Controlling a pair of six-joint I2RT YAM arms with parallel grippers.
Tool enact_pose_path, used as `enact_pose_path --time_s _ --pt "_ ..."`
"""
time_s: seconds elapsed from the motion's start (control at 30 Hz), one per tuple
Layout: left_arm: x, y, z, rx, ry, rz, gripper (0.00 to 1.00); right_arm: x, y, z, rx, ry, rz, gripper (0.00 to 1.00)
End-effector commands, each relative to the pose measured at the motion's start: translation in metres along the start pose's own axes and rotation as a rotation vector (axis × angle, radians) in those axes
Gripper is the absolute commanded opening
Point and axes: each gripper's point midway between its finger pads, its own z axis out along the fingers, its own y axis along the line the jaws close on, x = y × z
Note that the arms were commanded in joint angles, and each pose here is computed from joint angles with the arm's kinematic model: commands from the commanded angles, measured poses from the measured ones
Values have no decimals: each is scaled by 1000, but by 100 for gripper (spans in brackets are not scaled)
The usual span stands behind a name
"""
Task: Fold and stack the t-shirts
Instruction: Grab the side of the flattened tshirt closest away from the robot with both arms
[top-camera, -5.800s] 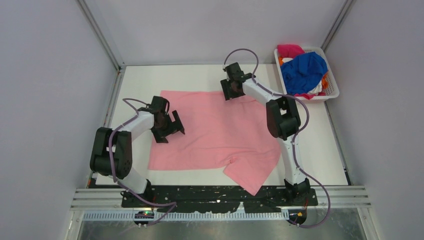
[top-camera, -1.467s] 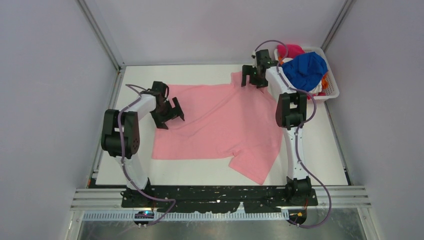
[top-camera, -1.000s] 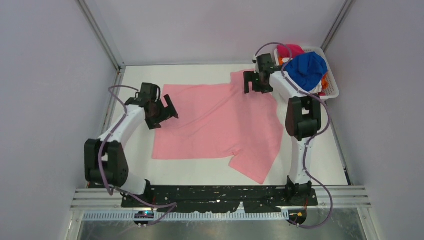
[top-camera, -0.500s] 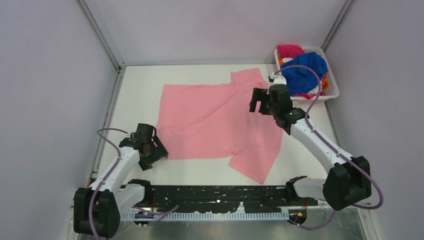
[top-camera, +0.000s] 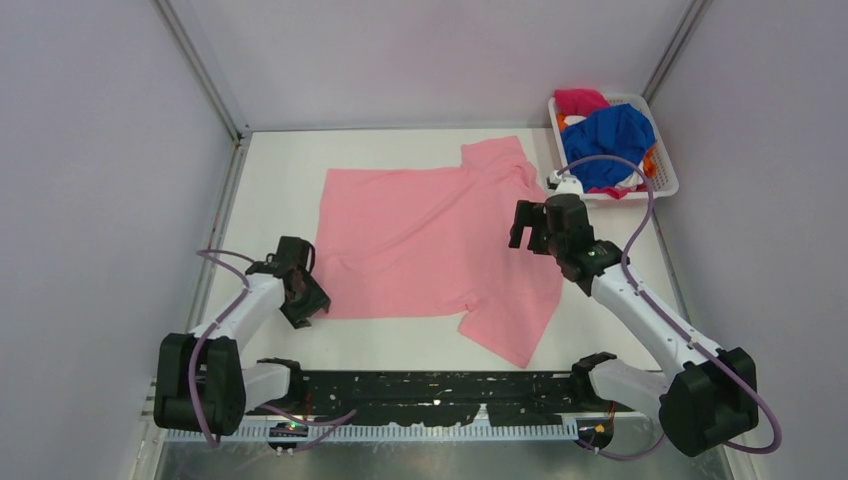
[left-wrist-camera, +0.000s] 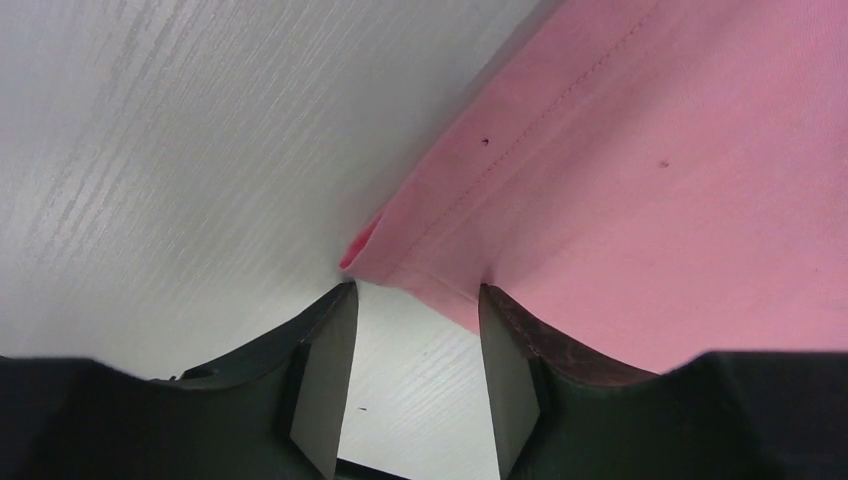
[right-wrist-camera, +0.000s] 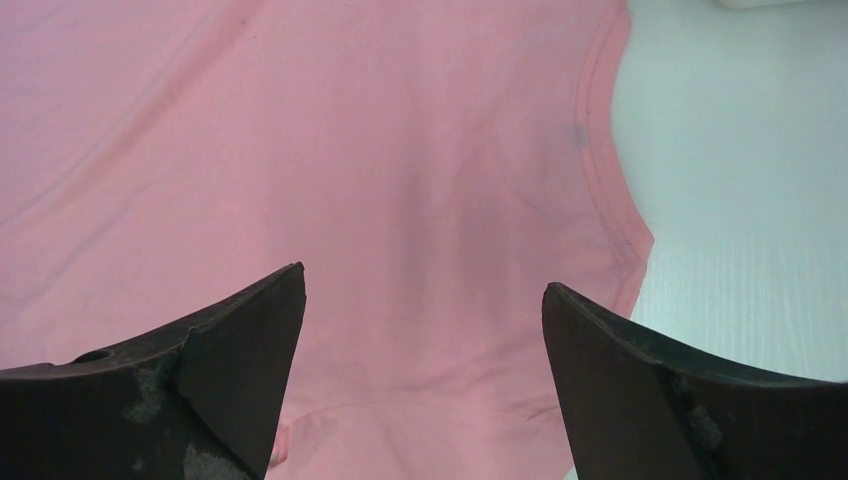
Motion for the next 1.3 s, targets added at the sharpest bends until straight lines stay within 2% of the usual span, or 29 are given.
enact_pose_path --time_s 0.0,0.13,0.4,0.43,0.47,0.5,0.73,0.93,1.1,1.27 --pt "-21 0 10 -9 -65 -52 47 1 -6 -5 23 -10 -15 95" --pt "-20 -6 15 32 -34 -57 37 6 -11 -4 43 1 -29 95" --pt "-24 -6 16 6 -30 -46 31 11 -13 -10 44 21 -37 95" --pt "-24 -6 16 6 -30 -44 22 12 -14 -12 44 19 -36 95" --pt "-25 -7 16 8 -30 -44 6 13 -15 -12 46 20 -36 95" --pt "-25 -7 16 9 -26 -43 0 13 -15 -14 45 19 -36 95" --pt "-27 -8 7 45 -58 -22 0 33 -10 -35 36 113 -86 95" --pt "-25 -11 1 84 -66 -5 0 105 33 -74 -109 373 -181 100" --pt "-22 -9 0 87 -61 4 0 176 47 -113 -193 603 -259 91" --pt "-20 -10 3 102 -55 14 0 218 39 -121 -148 712 -348 79"
